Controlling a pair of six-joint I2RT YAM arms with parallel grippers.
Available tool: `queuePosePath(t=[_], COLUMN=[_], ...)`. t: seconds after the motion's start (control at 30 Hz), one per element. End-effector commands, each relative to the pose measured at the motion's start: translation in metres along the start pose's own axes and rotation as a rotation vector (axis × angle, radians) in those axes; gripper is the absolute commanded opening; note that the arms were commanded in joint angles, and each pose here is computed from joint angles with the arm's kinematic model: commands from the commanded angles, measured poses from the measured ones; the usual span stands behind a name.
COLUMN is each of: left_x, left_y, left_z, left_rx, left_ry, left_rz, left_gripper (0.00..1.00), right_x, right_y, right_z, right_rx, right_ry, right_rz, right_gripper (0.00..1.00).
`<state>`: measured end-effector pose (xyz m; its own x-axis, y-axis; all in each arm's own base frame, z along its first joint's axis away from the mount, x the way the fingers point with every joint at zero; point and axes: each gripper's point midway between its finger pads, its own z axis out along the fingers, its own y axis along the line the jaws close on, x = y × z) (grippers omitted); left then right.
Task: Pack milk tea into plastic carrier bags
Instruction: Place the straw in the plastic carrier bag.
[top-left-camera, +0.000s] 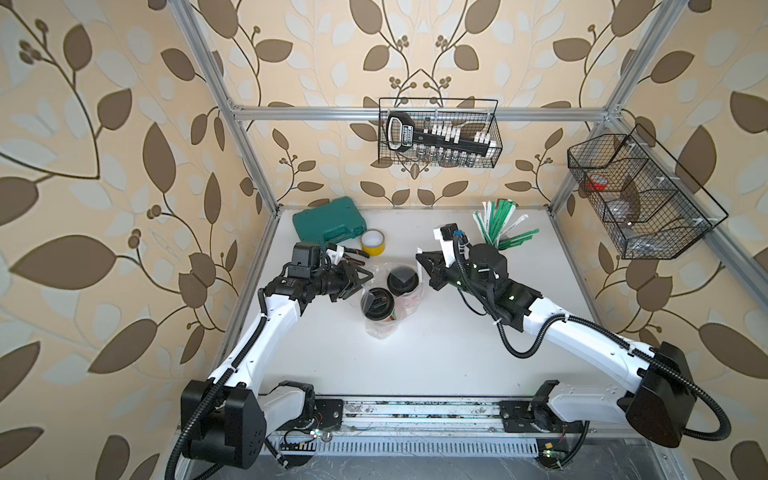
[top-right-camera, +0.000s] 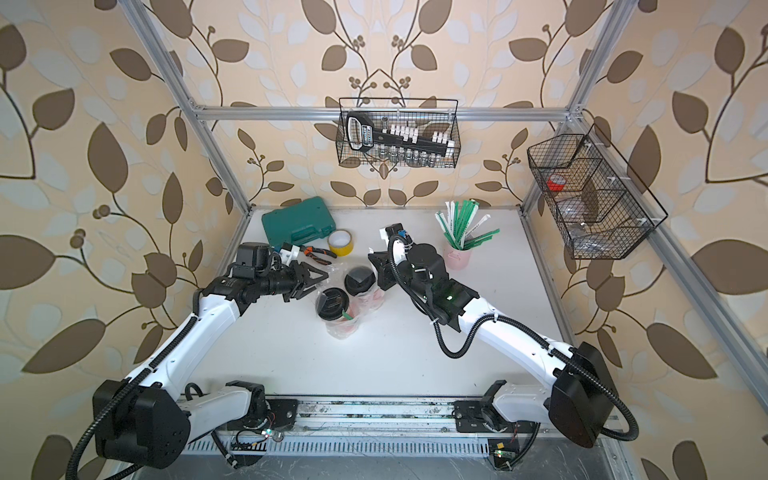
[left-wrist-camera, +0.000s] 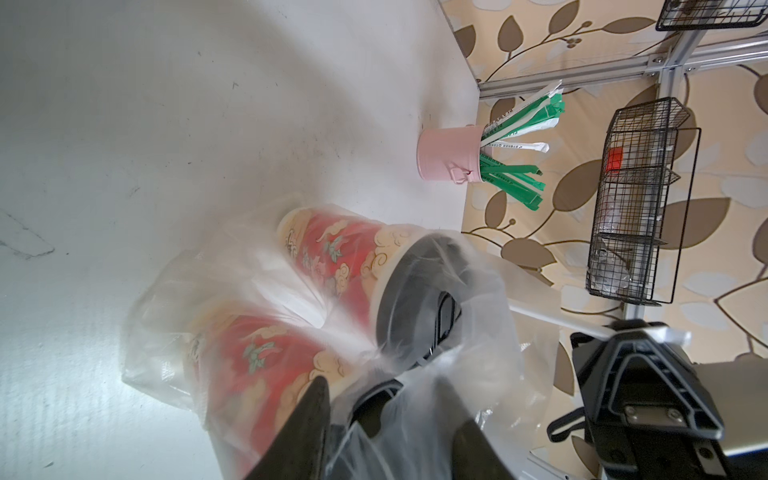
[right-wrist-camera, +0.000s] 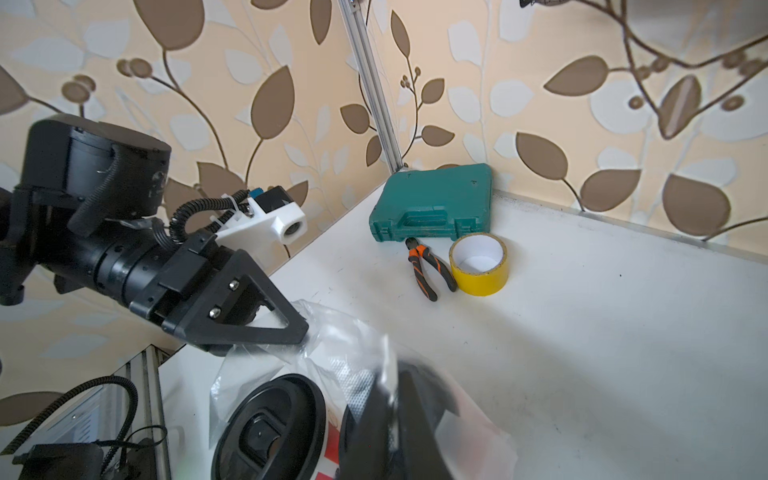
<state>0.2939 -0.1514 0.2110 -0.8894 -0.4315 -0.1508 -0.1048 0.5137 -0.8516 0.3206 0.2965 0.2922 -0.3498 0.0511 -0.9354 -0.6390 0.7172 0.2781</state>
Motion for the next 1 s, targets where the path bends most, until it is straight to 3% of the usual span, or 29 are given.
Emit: queuePosePath(t=[0.0,0.1,0.23,0.53,0.97], left_x=[-0.008,-0.009,-0.009,-0.011,-0.011], left_y=[-0.016,-0.016,-0.017,-0.017,-0.014], left_z=[-0.006,-0.006,-0.006,-0.006,-0.003], left_rx=[0.045,0.044,0.045,0.044,0.040], left_ry=[-0.020,-0.021,-0.022,-0.023,-0.020], left_rz=[0.039,0.037,0.038,0.033,0.024], left_gripper=[0.41,0.42,0.42,0.42,0.41], right_x=[-0.010,-0.017,-0.023,-0.006,0.028], right_y=[0.003,0.004,0.002,0.000,-0.012], right_z=[-0.006,-0.010,-0.013,0.001,0.003], right_rx=[-0.018,-0.020,-0.017,-0.021,-0.007], right_ry=[-0.032,-0.044,-0.049,0.025,0.020], right_rz=[-0.003,-0.011,-0.007,-0.008,-0.074], right_gripper=[0.24,0.31,0.33,0.04,0.01])
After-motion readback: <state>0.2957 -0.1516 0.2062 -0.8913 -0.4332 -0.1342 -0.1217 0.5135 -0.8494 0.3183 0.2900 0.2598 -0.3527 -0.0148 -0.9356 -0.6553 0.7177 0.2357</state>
